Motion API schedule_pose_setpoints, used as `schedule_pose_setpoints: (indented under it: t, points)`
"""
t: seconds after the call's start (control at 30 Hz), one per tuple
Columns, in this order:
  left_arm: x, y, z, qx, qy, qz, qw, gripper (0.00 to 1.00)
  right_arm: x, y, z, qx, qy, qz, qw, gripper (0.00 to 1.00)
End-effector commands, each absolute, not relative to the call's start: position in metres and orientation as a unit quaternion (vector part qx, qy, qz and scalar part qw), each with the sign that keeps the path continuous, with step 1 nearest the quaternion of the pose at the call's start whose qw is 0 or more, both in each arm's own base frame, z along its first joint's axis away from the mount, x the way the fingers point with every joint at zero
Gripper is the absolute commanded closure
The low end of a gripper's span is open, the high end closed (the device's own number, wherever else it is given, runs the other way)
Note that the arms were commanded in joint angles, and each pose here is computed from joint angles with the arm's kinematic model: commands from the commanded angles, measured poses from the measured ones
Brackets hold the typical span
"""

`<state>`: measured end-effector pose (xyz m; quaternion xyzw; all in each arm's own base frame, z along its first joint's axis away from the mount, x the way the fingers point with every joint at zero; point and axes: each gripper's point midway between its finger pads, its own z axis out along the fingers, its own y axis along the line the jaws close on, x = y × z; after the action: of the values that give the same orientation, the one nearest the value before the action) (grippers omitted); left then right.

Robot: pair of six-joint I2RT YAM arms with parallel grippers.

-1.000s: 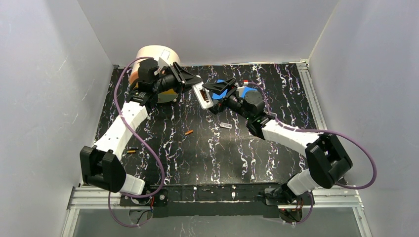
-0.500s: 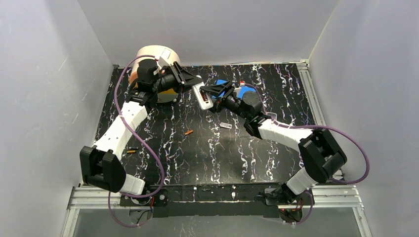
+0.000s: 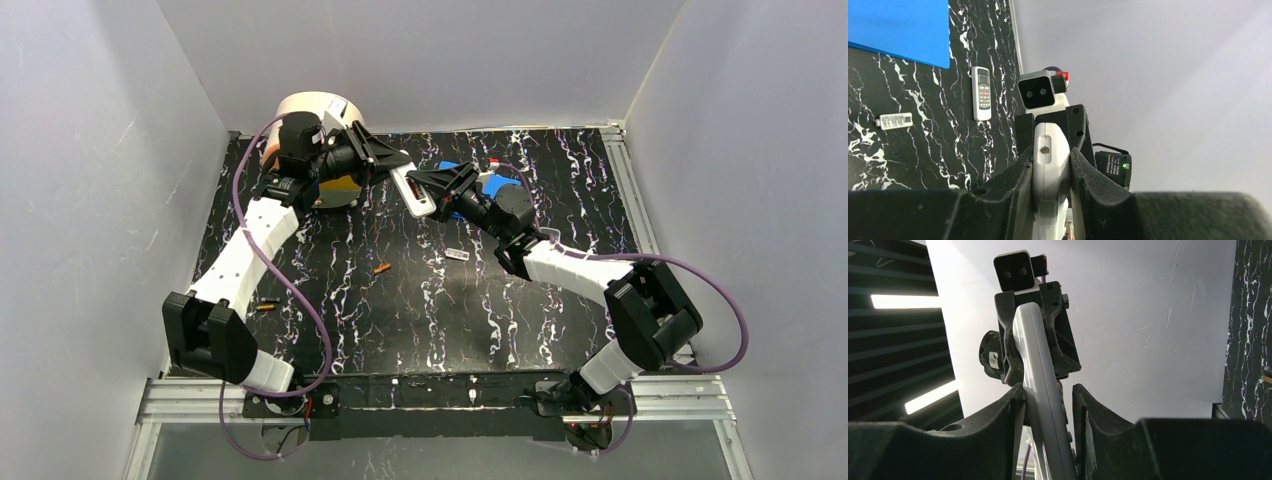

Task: Load the batteries into the remote control

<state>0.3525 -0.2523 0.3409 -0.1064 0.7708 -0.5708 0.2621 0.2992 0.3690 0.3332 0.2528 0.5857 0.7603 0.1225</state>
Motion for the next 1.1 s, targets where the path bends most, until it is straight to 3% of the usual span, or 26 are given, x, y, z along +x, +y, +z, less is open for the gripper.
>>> schedule_pose_setpoints:
  t: [0.0,0.13,0.33,0.43,0.53,0.73,1.07]
  points:
    - [0.345,-0.255,0.355,-0.080,0.773,-0.572,0.263,1.00,0.292,0.370,0.356,0.216,0.575,0.776,0.141,0.63]
    - [0.342,-0.257,0.354,-0.107,0.775,-0.578,0.230,1.00,0.294,0.367,0.355,0.216,0.573,0.775,0.156,0.55]
    - [0.342,-0.259,0.357,-0.112,0.771,-0.588,0.218,1.00,0.294,0.361,0.359,0.219,0.565,0.776,0.174,0.17]
    - [0.343,-0.257,0.354,-0.113,0.773,-0.583,0.221,1.00,0.297,0.347,0.366,0.238,0.536,0.788,0.189,0.10]
    - [0.345,-0.256,0.352,-0.117,0.773,-0.583,0.220,1.00,0.296,0.345,0.368,0.226,0.539,0.789,0.192,0.16]
    - [0.341,-0.256,0.347,-0.113,0.779,-0.579,0.214,1.00,0.297,0.340,0.361,0.209,0.553,0.783,0.193,0.40]
    - [0.342,-0.257,0.345,-0.114,0.779,-0.579,0.212,1.00,0.293,0.346,0.369,0.114,0.581,0.769,0.240,0.55]
